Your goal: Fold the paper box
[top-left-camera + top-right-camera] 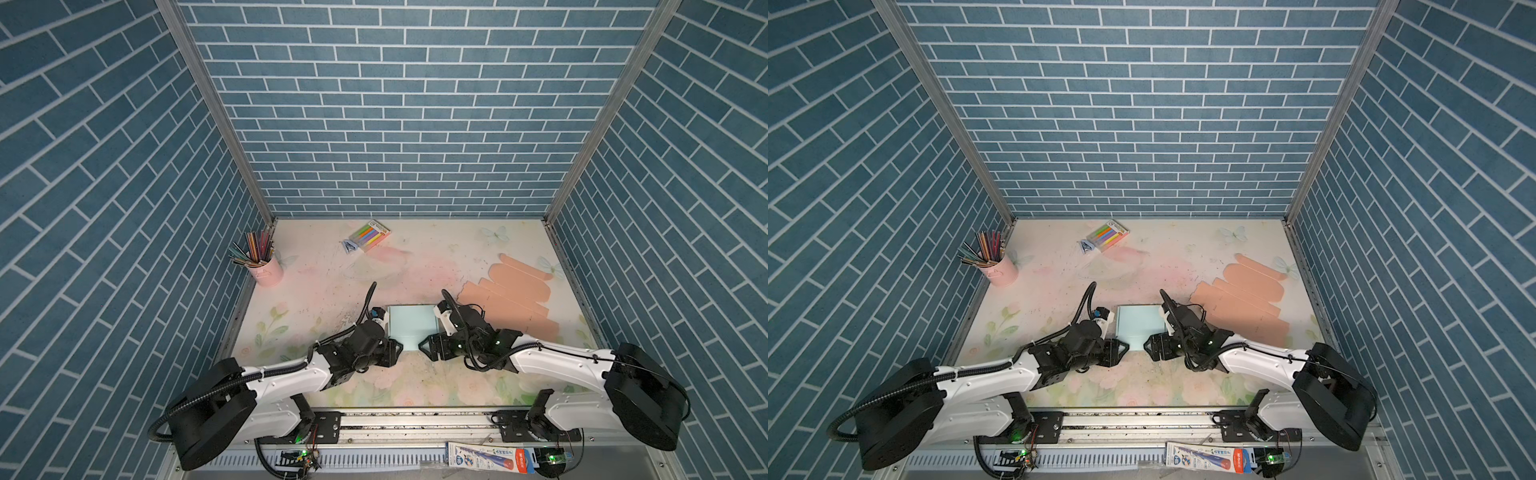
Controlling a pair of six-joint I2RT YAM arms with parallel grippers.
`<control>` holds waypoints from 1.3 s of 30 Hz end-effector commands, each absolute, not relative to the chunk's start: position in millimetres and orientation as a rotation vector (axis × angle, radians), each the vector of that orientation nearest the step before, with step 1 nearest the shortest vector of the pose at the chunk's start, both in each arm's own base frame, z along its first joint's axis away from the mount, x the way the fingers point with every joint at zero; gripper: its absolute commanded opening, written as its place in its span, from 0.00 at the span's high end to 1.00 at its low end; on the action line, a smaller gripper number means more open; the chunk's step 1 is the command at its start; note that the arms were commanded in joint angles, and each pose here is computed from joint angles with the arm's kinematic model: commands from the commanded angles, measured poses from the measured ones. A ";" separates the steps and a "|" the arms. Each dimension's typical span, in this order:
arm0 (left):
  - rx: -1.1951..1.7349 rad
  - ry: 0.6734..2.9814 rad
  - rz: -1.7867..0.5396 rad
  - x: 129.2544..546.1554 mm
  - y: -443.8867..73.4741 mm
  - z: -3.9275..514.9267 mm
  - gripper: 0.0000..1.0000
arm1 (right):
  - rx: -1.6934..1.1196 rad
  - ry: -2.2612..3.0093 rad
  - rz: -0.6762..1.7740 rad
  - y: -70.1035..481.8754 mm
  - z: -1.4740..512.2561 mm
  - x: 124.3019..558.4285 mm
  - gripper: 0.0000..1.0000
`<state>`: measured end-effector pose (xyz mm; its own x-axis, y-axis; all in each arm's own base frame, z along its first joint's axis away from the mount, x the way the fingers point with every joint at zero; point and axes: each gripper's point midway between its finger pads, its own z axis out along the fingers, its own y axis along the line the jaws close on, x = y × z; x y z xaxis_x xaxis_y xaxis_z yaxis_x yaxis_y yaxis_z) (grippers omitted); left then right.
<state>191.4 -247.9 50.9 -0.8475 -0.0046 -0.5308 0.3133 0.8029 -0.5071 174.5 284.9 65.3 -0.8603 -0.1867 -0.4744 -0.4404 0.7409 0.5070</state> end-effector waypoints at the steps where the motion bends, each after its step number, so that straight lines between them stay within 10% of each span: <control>1: 0.220 2.456 -0.820 192.0 -249.5 52.5 0.51 | -0.457 2.553 0.867 284.6 59.4 175.4 0.19; 39: 0.178 2.426 -0.764 198.4 -234.5 53.4 0.58 | -0.491 2.555 0.765 282.7 47.7 187.0 0.32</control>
